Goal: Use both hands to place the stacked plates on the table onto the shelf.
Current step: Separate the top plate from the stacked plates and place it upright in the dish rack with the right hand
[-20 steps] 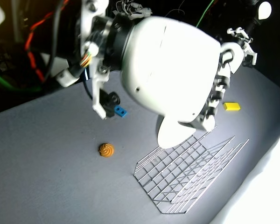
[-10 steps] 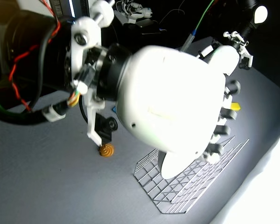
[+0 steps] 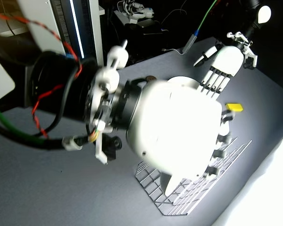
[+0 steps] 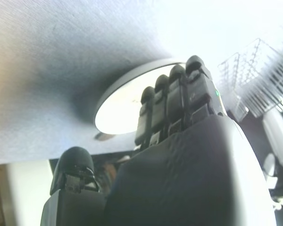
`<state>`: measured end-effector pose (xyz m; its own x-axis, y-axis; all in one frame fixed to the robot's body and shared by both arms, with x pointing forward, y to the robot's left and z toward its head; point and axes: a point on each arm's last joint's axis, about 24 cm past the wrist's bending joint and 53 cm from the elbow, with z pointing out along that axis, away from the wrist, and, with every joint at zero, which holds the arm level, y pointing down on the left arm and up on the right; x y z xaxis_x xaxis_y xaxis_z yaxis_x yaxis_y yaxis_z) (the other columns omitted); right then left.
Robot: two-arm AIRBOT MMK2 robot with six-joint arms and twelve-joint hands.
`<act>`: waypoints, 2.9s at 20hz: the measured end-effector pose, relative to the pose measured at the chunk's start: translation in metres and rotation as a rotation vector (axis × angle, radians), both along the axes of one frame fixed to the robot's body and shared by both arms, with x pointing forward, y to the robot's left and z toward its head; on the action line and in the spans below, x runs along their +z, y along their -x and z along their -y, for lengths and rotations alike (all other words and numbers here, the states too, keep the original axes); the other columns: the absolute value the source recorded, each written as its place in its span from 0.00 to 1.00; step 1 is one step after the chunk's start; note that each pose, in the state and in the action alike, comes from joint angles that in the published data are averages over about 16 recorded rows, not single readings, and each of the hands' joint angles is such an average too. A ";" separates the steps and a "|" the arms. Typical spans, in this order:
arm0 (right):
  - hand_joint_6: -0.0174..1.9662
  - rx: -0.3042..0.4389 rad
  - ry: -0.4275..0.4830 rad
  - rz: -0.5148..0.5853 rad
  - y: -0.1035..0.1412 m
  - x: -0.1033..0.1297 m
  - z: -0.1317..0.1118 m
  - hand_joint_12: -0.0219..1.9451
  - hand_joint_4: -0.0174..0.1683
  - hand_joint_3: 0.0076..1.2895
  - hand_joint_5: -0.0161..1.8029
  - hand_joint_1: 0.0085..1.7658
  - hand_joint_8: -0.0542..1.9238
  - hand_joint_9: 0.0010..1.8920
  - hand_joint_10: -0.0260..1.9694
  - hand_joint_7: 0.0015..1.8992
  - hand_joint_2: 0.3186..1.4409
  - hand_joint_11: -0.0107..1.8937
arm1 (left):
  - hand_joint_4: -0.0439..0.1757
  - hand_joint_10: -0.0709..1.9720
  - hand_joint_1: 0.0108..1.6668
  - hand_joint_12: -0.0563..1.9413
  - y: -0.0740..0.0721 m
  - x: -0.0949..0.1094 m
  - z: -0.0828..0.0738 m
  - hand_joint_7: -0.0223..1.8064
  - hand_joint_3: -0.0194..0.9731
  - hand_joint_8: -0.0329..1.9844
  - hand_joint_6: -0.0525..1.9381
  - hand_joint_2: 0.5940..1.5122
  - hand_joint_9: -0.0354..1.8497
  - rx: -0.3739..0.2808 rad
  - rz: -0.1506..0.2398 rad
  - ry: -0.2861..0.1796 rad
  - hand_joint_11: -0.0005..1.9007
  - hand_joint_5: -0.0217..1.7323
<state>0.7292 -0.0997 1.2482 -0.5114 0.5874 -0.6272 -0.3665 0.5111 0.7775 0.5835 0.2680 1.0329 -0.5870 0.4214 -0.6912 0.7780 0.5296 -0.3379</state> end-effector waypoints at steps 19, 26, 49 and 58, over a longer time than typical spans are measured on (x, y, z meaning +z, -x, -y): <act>0.46 0.009 0.002 -0.048 -0.023 -0.031 -0.018 0.68 0.06 0.00 0.51 0.70 0.49 0.60 0.42 0.57 0.61 0.47 | 0.22 0.04 0.00 0.03 -0.004 0.003 -0.003 0.06 0.04 0.02 0.03 0.66 0.06 0.007 0.009 0.001 0.01 0.07; 0.47 -0.021 -0.022 -0.112 -0.030 -0.052 -0.016 0.68 0.06 0.00 0.50 0.70 0.49 0.59 0.42 0.57 0.60 0.47 | 0.22 0.04 0.00 0.03 -0.004 0.003 -0.003 0.06 0.04 0.02 0.03 0.66 0.05 0.008 0.010 0.001 0.01 0.06; 0.43 -0.065 -0.044 -0.191 -0.031 -0.085 -0.007 0.72 0.07 0.00 0.47 0.68 0.38 0.56 0.35 0.55 0.63 0.47 | 0.23 0.04 0.00 0.03 -0.005 0.001 -0.004 0.06 0.04 0.02 0.03 0.66 0.05 0.010 0.009 -0.003 0.01 0.07; 0.18 -0.049 -0.047 -0.172 -0.028 -0.086 -0.009 0.70 0.07 0.00 0.43 0.58 0.11 0.54 0.19 0.51 0.67 0.42 | 0.23 0.04 0.00 0.03 -0.005 0.000 -0.005 0.06 0.04 0.02 0.03 0.66 0.04 0.013 0.007 -0.007 0.01 0.06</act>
<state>0.7574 -0.0908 1.1622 -0.5790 0.6407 -0.5042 -0.2016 0.4867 0.8500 0.5880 0.2728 1.0325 -0.5875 0.4187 -0.6925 0.7735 0.5419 -0.3286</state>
